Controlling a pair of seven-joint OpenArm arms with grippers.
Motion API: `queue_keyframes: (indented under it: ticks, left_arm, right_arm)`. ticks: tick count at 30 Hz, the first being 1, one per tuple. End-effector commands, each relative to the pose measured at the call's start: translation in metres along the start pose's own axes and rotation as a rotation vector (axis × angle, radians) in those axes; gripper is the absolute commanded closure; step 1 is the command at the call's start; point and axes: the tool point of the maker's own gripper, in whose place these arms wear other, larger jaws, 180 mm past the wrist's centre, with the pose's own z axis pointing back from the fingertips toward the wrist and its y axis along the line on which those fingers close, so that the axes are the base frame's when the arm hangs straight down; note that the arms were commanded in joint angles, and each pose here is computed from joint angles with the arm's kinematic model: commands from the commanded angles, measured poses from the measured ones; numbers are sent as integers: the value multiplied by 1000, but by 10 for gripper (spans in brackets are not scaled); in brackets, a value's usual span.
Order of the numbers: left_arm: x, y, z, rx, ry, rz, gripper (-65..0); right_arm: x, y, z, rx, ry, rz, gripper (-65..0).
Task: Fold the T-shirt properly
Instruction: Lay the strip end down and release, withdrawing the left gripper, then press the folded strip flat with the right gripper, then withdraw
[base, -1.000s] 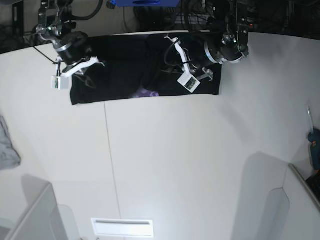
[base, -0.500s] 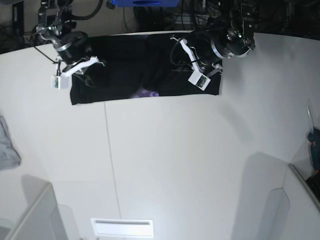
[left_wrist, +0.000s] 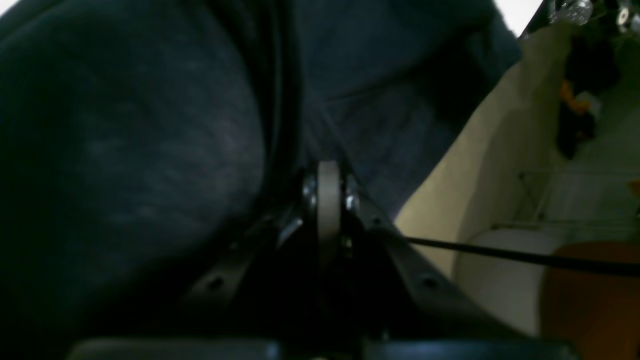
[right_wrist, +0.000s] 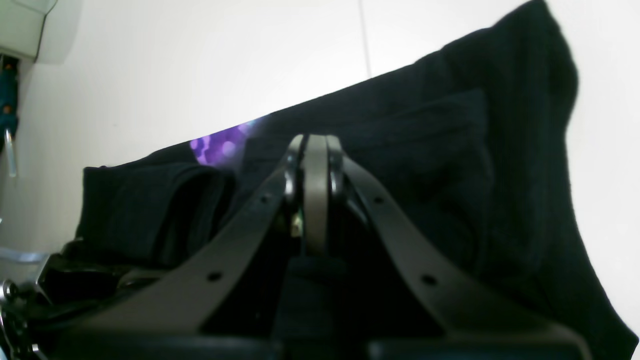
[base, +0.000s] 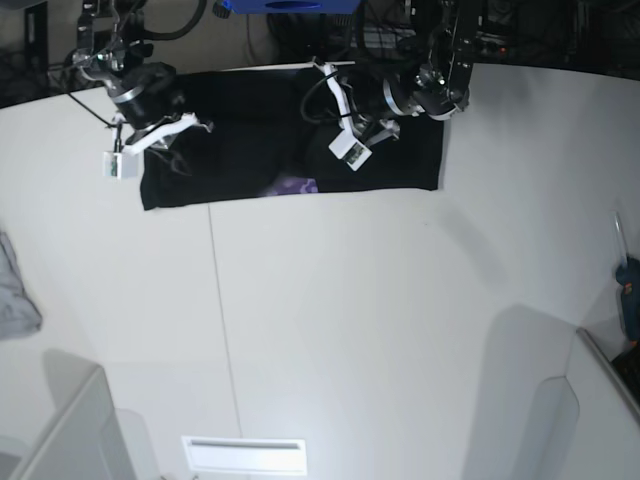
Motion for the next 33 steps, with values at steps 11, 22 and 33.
queue_keyframes:
  ticks: [11, 22, 33]
  left_arm:
    - [48, -49, -18, -161, -12, -313, 0]
    - [55, 103, 115, 350, -182, -144, 0]
    - [-57, 232, 323, 956, -164, 220, 0]
  right_arm:
    - [14, -1, 5, 2, -50, 7, 0]
    - [3, 48, -8, 136, 75, 72, 0]
    - [-18, 128, -29, 353, 296, 235, -402]
